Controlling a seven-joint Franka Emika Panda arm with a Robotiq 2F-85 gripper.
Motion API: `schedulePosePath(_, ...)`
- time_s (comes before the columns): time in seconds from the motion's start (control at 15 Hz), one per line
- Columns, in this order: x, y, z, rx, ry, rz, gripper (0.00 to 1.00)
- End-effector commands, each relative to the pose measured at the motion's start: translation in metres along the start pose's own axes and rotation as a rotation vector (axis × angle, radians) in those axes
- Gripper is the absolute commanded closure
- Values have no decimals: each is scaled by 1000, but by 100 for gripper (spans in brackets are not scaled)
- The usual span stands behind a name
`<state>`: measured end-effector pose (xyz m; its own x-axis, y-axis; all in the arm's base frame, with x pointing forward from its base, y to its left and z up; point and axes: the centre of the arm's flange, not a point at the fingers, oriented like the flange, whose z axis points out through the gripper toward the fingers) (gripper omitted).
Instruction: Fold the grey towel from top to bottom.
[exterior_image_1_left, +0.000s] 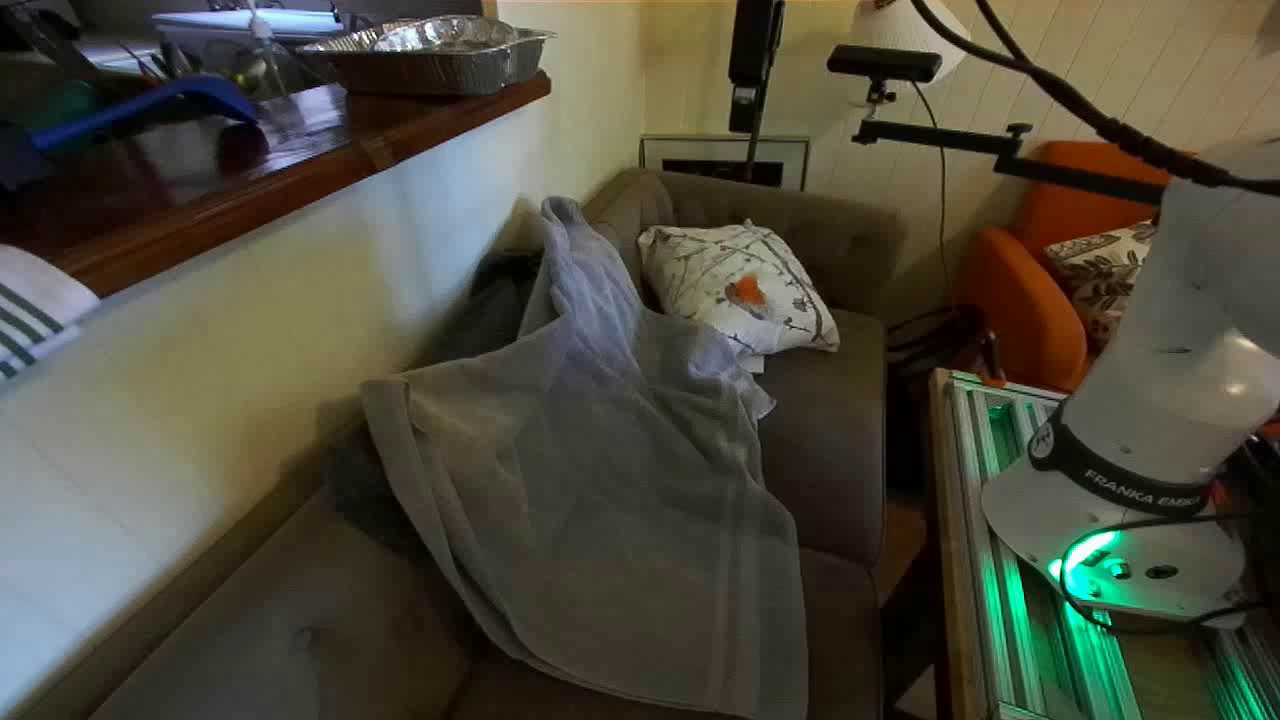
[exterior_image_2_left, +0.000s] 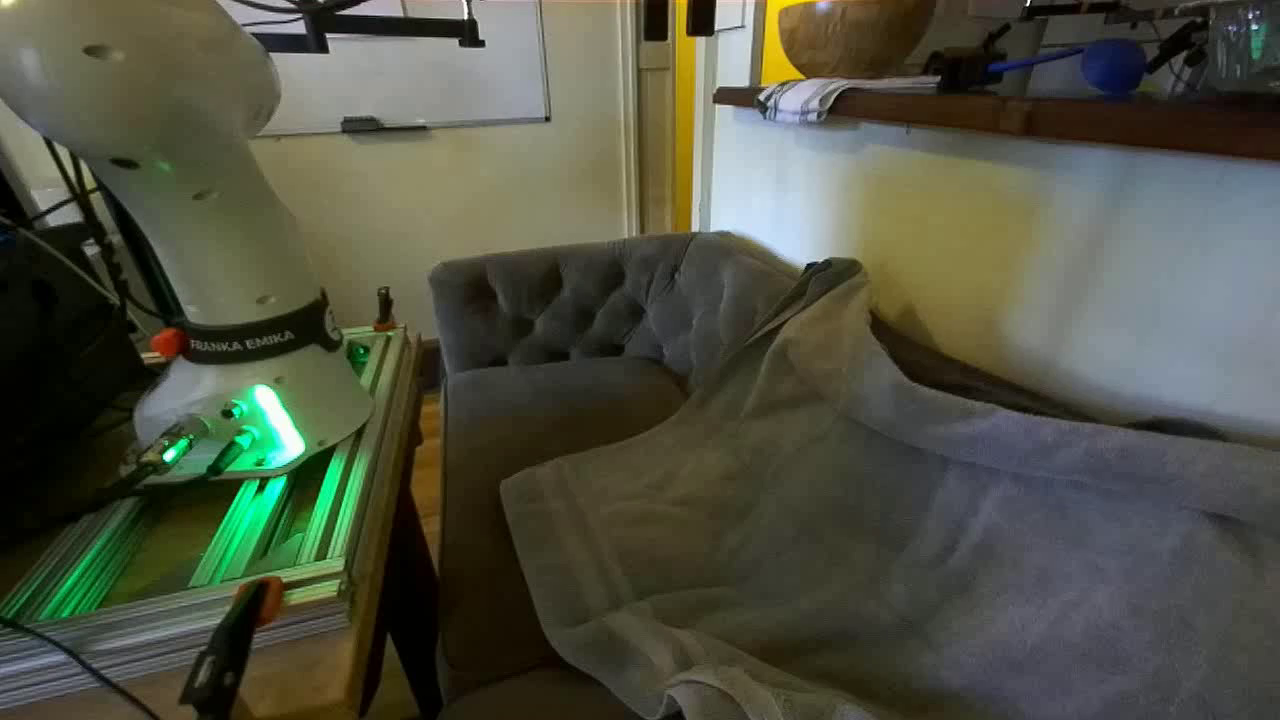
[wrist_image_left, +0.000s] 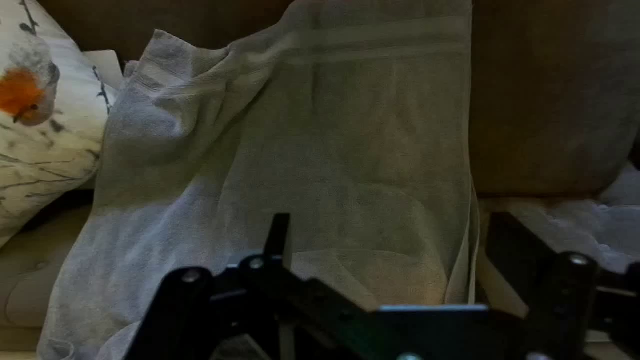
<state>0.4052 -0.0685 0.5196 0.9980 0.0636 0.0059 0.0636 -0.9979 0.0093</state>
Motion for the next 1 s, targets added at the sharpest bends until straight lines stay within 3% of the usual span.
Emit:
schedulePosePath(0.0, 0, 0, 0, 0, 0, 0, 0)
schedulePosePath(0.33, 0, 0, 0, 0, 0, 0, 0)
schedulePosePath(0.6, 59, -21, 9, 174, 107, 95, 0)
schedulePosePath(0.8, 107, -30, 32, 218, 150, 193, 0)
schedulePosePath(0.93, 139, -36, 55, 202, 145, 300, 0)
